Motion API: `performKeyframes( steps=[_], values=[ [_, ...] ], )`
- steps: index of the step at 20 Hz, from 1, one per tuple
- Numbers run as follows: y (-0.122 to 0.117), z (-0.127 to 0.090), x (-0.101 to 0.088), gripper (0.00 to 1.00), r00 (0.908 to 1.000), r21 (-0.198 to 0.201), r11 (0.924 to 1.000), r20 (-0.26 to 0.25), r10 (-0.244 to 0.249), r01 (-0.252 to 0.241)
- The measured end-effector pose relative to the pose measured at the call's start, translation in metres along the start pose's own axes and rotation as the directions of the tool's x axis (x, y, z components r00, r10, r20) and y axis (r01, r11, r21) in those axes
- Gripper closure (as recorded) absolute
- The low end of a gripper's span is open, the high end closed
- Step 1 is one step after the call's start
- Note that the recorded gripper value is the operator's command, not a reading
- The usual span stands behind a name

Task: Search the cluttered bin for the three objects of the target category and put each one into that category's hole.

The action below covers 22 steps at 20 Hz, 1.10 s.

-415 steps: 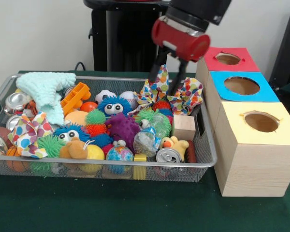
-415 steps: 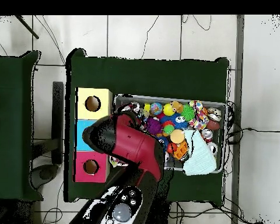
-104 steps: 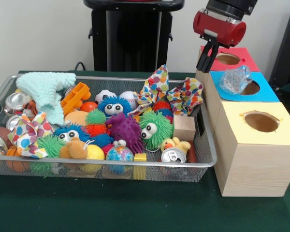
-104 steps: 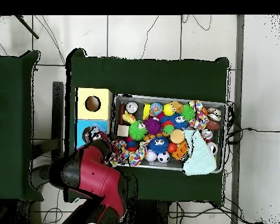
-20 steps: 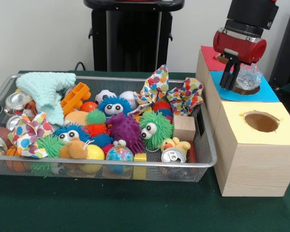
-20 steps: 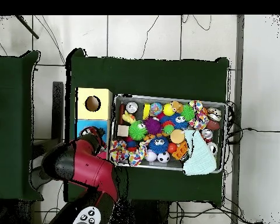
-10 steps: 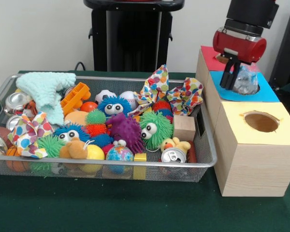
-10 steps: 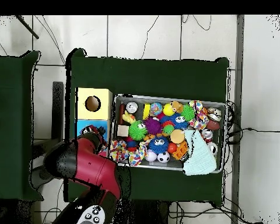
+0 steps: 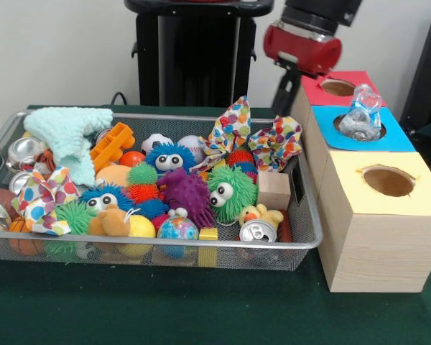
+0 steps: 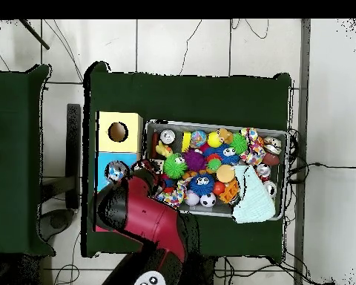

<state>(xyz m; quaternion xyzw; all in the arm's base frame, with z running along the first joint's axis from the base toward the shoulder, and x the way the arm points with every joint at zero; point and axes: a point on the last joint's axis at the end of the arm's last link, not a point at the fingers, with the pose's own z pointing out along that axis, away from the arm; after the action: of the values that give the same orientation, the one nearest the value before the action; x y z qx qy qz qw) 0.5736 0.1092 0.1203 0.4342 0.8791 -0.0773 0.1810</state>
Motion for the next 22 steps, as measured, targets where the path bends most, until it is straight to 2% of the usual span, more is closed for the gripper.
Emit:
performKeyframes(
  steps=[4,8,15,22],
  values=[
    [-0.014,-0.015,-0.023,1.0,0.9987,0.007,0.9998,0.048,-0.017,0.017],
    [-0.018,-0.031,-0.036,1.0,0.9977,-0.005,0.9998,0.065,-0.019,0.019],
    [-0.014,-0.052,-0.05,1.0,0.9985,-0.037,0.9993,0.053,0.013,-0.011],
    [-0.001,-0.062,-0.047,1.0,0.9992,-0.076,0.997,0.036,0.017,-0.015]
  ],
)
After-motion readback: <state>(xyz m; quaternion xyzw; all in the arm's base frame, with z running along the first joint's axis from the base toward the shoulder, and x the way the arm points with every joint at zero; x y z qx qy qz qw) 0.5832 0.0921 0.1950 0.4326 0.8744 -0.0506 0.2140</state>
